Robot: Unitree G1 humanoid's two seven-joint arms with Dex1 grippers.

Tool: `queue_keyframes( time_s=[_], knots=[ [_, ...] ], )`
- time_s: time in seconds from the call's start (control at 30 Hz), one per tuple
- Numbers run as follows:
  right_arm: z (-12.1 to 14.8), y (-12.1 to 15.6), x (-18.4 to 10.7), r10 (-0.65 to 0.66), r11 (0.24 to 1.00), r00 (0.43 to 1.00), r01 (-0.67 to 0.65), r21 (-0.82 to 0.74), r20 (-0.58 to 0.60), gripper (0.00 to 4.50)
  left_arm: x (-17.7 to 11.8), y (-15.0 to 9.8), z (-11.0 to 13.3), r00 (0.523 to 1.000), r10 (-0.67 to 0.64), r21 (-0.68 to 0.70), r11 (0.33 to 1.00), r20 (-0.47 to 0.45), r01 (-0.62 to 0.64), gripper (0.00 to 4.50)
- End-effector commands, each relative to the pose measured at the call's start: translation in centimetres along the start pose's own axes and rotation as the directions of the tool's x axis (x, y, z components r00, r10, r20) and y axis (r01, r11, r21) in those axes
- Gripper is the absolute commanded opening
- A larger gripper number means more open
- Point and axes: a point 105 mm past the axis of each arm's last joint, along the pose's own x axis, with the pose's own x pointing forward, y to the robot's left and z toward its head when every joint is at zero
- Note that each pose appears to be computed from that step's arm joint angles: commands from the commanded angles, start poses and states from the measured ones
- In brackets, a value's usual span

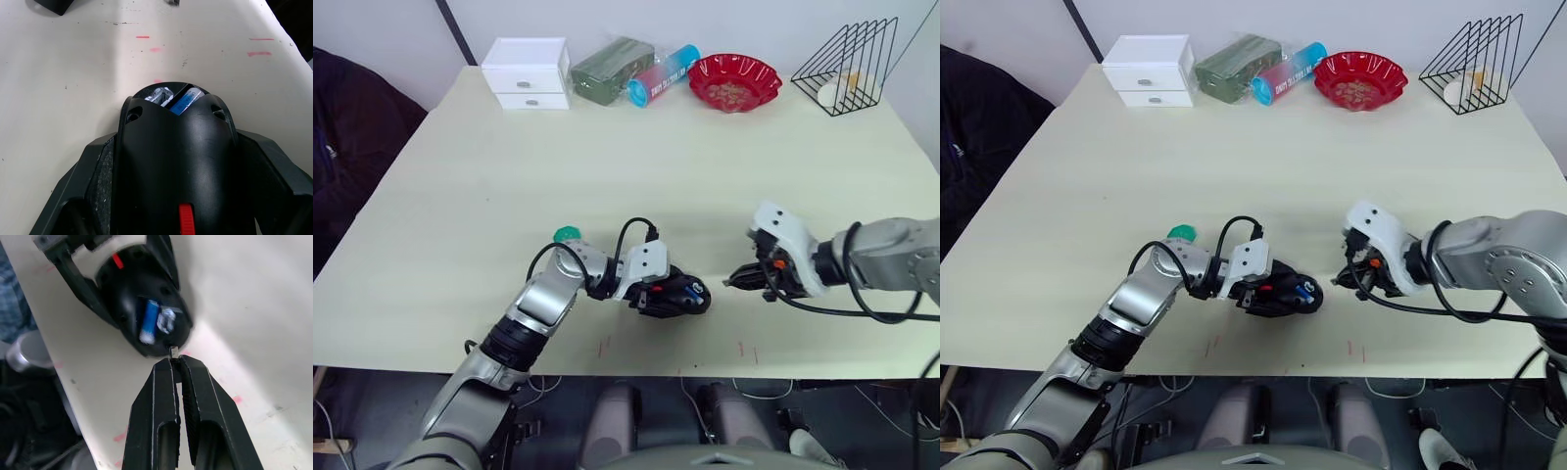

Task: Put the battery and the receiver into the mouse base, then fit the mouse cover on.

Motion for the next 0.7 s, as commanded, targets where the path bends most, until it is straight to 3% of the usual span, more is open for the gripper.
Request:
queue_keyframes(
  time_s=[0.03, 0.37, 0.7],
  knots=[
    [1.3, 0.1, -0.2, -0.011, 1.0, 1.0, 0.011, -0.003, -0.004, 0.0, 0.6, -0.7, 0.1, 1.0, -0.014, 0.01, 1.0, -0.007, 0.014, 2.97],
    [1.1, 0.6, 1.1, -0.026, 1.0, 0.989, 0.023, -0.018, -0.146, 0.0, 1.5, -1.3, 0.0, 1.0, -0.011, -0.014, 1.0, 0.011, 0.012, 2.97],
    [1.4, 0.2, 2.5, -0.074, 0.997, 0.976, 0.076, 0.001, -0.206, 0.0, 1.8, -1.0, -0.3, 1.0, -0.013, -0.005, 1.0, 0.004, 0.013, 2.97]
  ],
)
